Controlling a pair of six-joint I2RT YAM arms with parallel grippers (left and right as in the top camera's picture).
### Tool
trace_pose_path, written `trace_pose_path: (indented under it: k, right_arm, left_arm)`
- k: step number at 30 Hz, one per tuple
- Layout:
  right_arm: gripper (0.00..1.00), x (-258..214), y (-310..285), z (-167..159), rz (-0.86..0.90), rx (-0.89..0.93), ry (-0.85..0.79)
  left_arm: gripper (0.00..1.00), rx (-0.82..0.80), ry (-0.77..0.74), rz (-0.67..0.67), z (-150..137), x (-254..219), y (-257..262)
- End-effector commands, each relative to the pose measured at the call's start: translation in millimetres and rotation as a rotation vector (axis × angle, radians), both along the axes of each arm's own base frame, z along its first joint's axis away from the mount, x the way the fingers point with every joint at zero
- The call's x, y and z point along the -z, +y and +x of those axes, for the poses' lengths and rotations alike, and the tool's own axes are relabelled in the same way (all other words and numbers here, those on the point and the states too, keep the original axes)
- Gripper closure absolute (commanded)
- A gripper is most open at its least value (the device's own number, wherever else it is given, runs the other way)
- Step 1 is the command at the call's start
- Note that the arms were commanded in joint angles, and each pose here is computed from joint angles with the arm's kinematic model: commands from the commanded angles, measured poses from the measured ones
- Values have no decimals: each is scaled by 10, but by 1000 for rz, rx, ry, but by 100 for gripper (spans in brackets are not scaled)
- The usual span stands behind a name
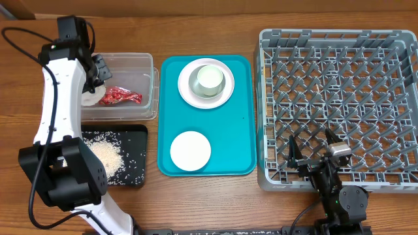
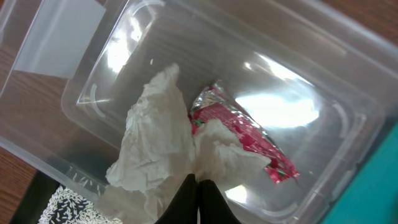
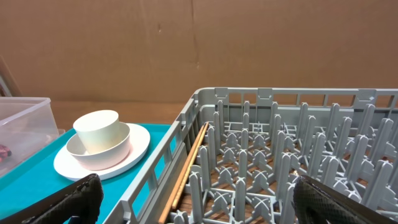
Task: Sort waste into correct bins and load items into the dishwasher
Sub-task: 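Carry the tissue left and release it into the clear bin, then raise the left arm aside and move the right gripper toward the teal tray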
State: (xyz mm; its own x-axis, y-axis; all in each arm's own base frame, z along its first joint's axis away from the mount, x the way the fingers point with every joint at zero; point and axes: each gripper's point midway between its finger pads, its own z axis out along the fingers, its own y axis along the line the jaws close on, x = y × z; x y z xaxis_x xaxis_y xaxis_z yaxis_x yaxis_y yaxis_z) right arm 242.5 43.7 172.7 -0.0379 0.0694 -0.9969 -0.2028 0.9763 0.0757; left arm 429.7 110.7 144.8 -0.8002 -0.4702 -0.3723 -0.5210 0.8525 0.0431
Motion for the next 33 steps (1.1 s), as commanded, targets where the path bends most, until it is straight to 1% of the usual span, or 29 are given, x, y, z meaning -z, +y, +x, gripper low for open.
trace_pose_path:
  k: [1,2,3,5,7,9,11,16,20,23,25,27,28,29,31,33]
  right_arm:
    - [0,17,-10,2,2,5,-4]
    - [0,17,-10,2,2,5,-4]
    - [0,17,-10,2,2,5,-4]
    - [0,17,-10,2,2,5,-4]
    - [0,17,-10,2,2,5,-4]
    - [0,17,-10,2,2,5,-4]
    - [0,17,-10,2,2,5,-4]
    - [0,17,-10,2,2,5,-4]
    - [0,17,-10,2,2,5,-4]
    - [0,17,-10,2,2,5,-4]
    - [0,17,-10,2,2,5,-4]
    - [0,17,-10,2,2,5,-4]
    - [0,17,-10,2,2,5,-4]
    - [0,17,-10,2,2,5,-4]
    - [0,17,-10,2,2,5,-4]
    - [0,17,-10,2,2,5,-4]
  left_arm:
    - [92,-54,5,23,-94,58,147]
    - [88,-58,5,27,-98,68,167]
    - [81,-61,5,27,-100,68,177]
    - [61,-64,-1,28,-92,64,193]
    - [44,-64,-11,30,-70,52,197]
    - [40,-64,-17,30,-56,46,199]
    - [39,-62,-20,28,-52,33,195]
    - [43,35,-45,-49,-3,-102,-41]
    - [44,140,-121,-81,56,-410,-323]
    - [43,189,-198,-83,21,-728,-503]
    - [41,221,-252,-95,-40,-957,-631]
    - [37,245,-293,-114,-107,-1129,-724]
    - [31,253,-309,-123,-140,-1196,-753]
    - [0,260,-323,-133,-181,-1262,-781]
    - [0,259,-338,-139,-234,-1337,-798]
    - [0,270,-322,-184,-305,-1326,-879]
